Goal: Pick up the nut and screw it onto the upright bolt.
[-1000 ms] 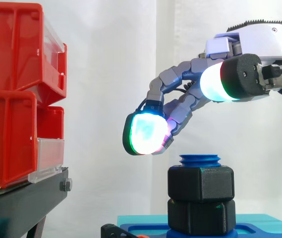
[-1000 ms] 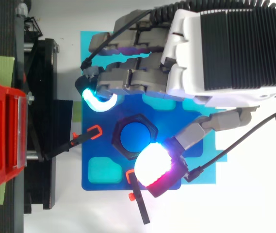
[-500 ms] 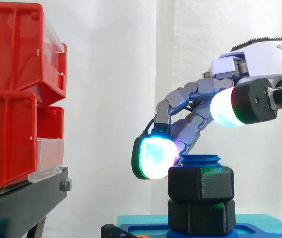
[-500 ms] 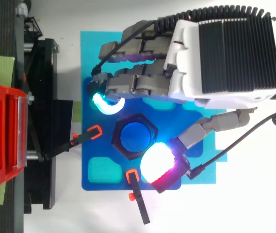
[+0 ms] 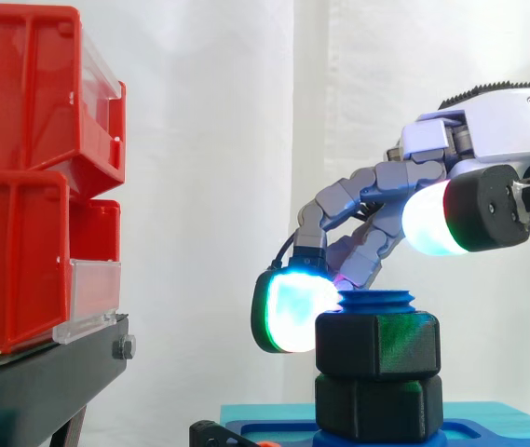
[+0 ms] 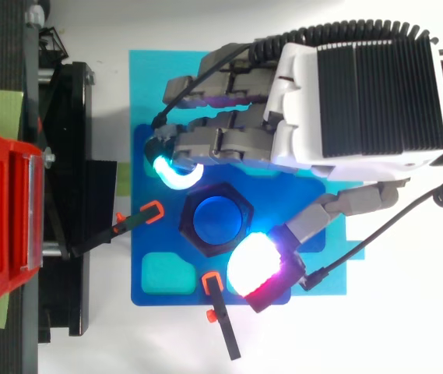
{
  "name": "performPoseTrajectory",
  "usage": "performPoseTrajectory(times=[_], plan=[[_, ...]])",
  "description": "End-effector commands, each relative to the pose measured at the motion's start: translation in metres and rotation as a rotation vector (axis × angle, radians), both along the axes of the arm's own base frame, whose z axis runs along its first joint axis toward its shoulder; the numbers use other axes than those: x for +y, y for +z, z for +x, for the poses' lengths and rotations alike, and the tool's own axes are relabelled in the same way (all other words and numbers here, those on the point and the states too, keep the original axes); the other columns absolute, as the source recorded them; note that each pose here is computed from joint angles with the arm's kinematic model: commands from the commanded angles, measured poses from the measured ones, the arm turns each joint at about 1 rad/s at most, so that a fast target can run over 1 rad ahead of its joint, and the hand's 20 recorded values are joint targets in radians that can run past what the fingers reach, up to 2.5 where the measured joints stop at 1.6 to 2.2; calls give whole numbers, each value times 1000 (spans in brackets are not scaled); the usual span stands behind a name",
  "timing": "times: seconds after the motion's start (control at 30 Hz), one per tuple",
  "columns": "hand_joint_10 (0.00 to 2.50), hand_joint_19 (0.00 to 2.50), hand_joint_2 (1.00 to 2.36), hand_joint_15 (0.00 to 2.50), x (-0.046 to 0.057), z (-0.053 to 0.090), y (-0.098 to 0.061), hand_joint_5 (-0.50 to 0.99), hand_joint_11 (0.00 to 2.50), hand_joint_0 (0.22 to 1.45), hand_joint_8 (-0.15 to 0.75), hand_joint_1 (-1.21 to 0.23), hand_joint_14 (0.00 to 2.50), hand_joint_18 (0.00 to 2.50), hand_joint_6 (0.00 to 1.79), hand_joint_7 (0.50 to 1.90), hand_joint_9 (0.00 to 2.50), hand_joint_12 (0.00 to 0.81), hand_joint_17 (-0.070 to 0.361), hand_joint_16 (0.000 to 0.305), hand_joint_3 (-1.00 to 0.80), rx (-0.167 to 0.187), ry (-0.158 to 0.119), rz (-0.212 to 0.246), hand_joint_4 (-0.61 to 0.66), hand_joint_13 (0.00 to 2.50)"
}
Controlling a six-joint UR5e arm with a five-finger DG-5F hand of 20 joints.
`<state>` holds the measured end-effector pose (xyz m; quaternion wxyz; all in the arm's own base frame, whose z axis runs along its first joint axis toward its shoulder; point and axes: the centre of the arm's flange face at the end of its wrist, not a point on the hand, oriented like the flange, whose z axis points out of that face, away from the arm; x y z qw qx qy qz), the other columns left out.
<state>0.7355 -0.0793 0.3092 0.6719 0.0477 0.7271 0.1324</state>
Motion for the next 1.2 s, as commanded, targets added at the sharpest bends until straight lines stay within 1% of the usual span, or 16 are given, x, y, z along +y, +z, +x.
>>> performPoseTrajectory(times=[0.0,0.03,0.07,0.13,0.17,0.27,0.3,0.33,0.4,0.63,0.83,0.97,1.17], plan=[[0,351,1000,41,4,3,2,-111,0,417,309,-266,2,332,503,792,726,433,142,63,-500,-27,5,2,164,404],[0,352,1000,48,5,4,3,-111,0,418,309,-266,0,331,503,789,725,432,142,63,-500,-36,5,2,163,404],[0,352,1000,45,8,6,5,-111,0,418,312,-266,1,332,503,787,729,434,142,63,-500,-54,8,4,161,404],[0,352,1000,44,11,8,5,-112,0,418,309,-267,2,332,503,789,728,433,142,63,-500,-62,11,4,159,404],[0,348,1000,47,11,8,2,-112,0,418,311,-269,2,332,503,787,725,433,142,63,-500,-60,11,4,164,403],[0,353,1000,44,16,12,-7,-112,0,419,312,-271,2,329,503,791,723,434,142,63,-500,-54,18,10,168,402],[0,353,1000,41,16,12,-8,-113,0,419,310,-273,0,329,503,792,723,434,142,63,-500,-52,17,13,165,403],[0,349,1000,42,16,12,-9,-113,0,420,313,-273,0,329,503,790,721,434,142,63,-500,-49,22,28,162,403],[0,353,1000,48,16,12,-9,-113,0,420,311,-278,0,328,503,792,720,433,142,63,-500,-51,19,42,163,401],[0,353,1000,49,16,12,-10,-112,0,421,310,-280,0,330,503,804,720,433,142,63,-500,-44,20,43,170,404],[0,350,1000,52,16,11,-9,-86,0,423,314,-278,2,343,504,916,744,431,140,62,-500,-40,20,43,193,417],[0,353,1000,57,16,11,-10,-57,18,428,320,-280,2,378,505,1039,804,424,138,61,-500,-38,21,43,211,462],[0,354,1000,74,15,11,-9,-12,48,440,326,-284,2,443,504,1199,925,410,134,59,-500,-38,20,43,180,527]])
